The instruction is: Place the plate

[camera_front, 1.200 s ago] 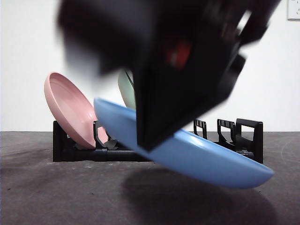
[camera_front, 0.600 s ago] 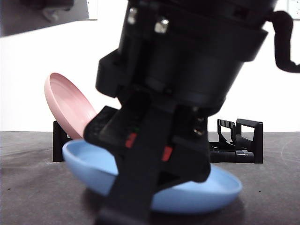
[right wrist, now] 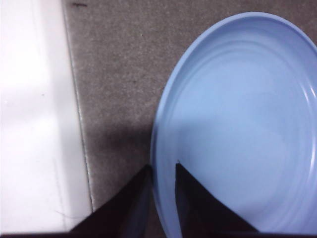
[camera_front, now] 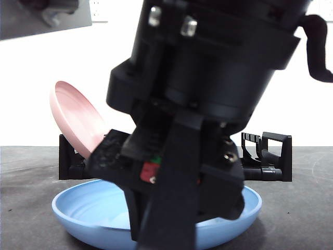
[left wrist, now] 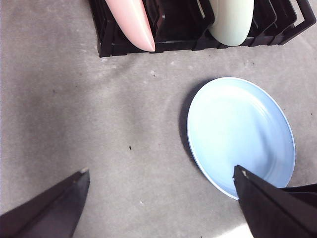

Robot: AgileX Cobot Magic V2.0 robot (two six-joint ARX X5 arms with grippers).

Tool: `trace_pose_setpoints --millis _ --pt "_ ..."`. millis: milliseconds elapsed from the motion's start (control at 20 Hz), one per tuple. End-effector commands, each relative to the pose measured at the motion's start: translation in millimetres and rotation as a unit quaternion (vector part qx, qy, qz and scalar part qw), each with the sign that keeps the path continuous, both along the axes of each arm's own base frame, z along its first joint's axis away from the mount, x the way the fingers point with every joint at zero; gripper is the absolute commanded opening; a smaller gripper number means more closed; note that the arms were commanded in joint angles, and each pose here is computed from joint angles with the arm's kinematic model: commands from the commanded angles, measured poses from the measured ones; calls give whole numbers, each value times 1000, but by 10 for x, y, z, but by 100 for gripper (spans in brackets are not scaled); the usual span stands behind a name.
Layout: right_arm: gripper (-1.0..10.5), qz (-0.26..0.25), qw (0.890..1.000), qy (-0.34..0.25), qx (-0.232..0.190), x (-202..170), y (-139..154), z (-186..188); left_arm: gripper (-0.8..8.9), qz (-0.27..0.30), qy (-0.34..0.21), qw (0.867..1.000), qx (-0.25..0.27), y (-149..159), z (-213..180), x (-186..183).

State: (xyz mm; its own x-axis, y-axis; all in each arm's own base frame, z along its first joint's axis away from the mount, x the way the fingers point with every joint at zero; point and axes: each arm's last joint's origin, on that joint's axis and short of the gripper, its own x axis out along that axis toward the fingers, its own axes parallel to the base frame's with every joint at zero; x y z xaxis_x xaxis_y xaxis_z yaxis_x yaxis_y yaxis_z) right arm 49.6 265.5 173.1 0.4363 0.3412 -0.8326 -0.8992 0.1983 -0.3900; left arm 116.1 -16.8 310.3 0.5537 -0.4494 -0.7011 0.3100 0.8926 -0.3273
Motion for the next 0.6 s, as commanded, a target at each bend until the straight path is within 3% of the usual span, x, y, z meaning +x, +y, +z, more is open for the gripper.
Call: trace_pose_setpoints --millis 50,200,450,600 --pt "127 3 1000 -4 -6 0 31 -15 465 -5 -15 1000 0 -4 65 10" --pt "213 -6 1000 -4 -12 48 11 -20 465 -5 -15 1000 0 -4 65 10" --pt "224 -25 999 -21 -13 91 1 -12 465 -5 -15 1000 0 -4 65 10" --pt "296 -16 999 24 -18 26 25 70 465 -5 -15 1000 0 -4 65 10"
